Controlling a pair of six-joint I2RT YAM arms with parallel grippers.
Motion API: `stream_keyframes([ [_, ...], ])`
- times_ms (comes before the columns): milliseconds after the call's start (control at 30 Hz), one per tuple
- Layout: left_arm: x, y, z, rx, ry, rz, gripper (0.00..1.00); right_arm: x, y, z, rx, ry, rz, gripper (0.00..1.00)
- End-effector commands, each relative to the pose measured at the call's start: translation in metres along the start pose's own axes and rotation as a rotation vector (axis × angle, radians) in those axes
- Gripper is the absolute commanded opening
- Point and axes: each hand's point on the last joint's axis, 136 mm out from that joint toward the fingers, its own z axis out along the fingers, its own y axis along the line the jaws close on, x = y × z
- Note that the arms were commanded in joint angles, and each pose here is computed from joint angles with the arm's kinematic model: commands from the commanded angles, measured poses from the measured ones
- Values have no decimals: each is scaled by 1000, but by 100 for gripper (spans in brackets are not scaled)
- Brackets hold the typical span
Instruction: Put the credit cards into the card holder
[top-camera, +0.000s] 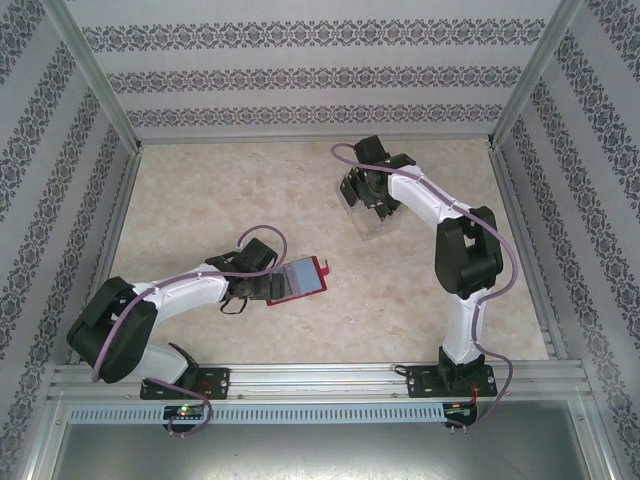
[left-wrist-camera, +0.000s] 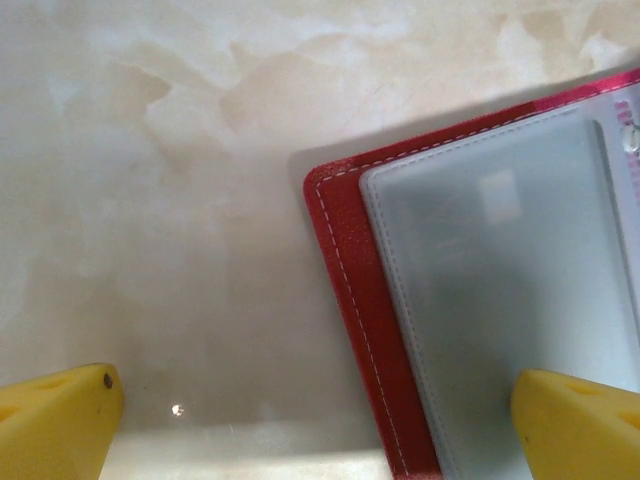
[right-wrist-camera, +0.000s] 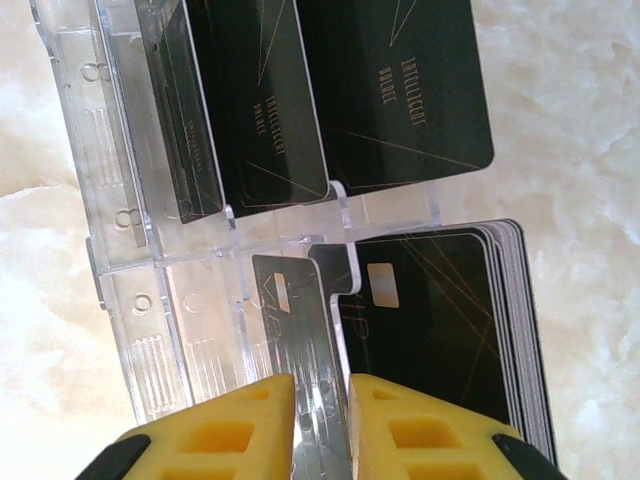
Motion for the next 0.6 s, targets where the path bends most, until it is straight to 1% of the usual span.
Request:
stream_keyframes([
  [0,6,5,2,-33,21,34,100,8,-3,4,-4,31,6,19],
  [300,7,5,3,-32,22,33,100,11,-8,-2,-7,25,22,15],
  [567,7,5,2,-31,24,37,100,4,-8,-16,-31,-6,22,7],
])
